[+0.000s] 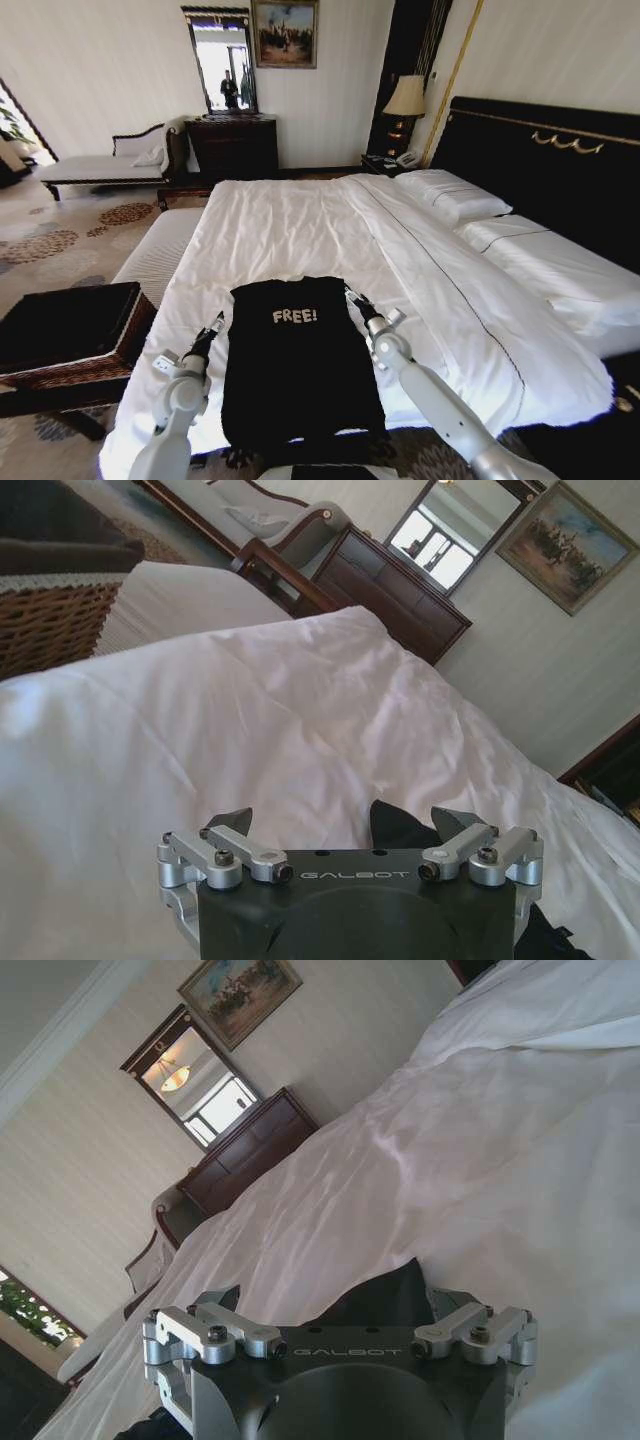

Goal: Fold the clothes on the bed and place them into the basket.

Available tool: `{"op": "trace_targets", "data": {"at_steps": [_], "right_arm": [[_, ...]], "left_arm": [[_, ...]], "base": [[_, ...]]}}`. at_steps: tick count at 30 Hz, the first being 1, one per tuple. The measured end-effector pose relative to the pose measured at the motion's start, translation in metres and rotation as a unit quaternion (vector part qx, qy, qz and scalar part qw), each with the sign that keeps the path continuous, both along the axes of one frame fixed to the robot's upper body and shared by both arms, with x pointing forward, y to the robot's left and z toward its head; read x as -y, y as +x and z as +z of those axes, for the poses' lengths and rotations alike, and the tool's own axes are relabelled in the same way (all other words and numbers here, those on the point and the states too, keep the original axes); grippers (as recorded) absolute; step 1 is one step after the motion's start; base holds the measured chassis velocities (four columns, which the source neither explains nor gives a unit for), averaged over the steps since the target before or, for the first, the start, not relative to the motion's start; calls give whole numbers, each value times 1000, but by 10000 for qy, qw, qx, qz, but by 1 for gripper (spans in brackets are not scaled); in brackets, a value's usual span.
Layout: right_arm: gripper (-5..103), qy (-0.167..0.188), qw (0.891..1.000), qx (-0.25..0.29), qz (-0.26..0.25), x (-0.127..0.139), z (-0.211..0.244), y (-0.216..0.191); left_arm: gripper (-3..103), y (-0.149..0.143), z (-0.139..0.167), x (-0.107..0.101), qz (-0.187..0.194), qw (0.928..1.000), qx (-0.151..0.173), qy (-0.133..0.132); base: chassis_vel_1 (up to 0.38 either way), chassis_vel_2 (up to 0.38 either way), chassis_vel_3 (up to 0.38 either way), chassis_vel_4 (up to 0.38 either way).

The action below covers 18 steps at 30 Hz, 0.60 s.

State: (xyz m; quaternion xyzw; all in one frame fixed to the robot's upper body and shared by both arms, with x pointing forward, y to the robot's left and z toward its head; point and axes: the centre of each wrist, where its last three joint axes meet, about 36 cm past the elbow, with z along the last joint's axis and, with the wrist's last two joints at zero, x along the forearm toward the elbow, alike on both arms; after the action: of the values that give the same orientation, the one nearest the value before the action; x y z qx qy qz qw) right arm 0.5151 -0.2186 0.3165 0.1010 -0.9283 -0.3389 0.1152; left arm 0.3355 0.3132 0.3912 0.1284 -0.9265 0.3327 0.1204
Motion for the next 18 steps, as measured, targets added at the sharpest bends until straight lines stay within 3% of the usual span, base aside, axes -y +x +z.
{"op": "trace_targets", "data": {"at_steps": [7,12,18], "right_arm": [[100,-89,9999,37,41,-19,-8,42],[100,-247,9993,-141,-234,-14,-17,58],[100,-387,9983,-274,-339,-7,-29,65]], "left_arm": [[100,-12,16,-6,51,9998,92,187],[100,-19,27,-3,12,9988,155,469],[100,-22,39,1,-38,9982,269,531]], "base": [[0,0,0,0],[0,0,0,0],[0,0,0,0]]}}
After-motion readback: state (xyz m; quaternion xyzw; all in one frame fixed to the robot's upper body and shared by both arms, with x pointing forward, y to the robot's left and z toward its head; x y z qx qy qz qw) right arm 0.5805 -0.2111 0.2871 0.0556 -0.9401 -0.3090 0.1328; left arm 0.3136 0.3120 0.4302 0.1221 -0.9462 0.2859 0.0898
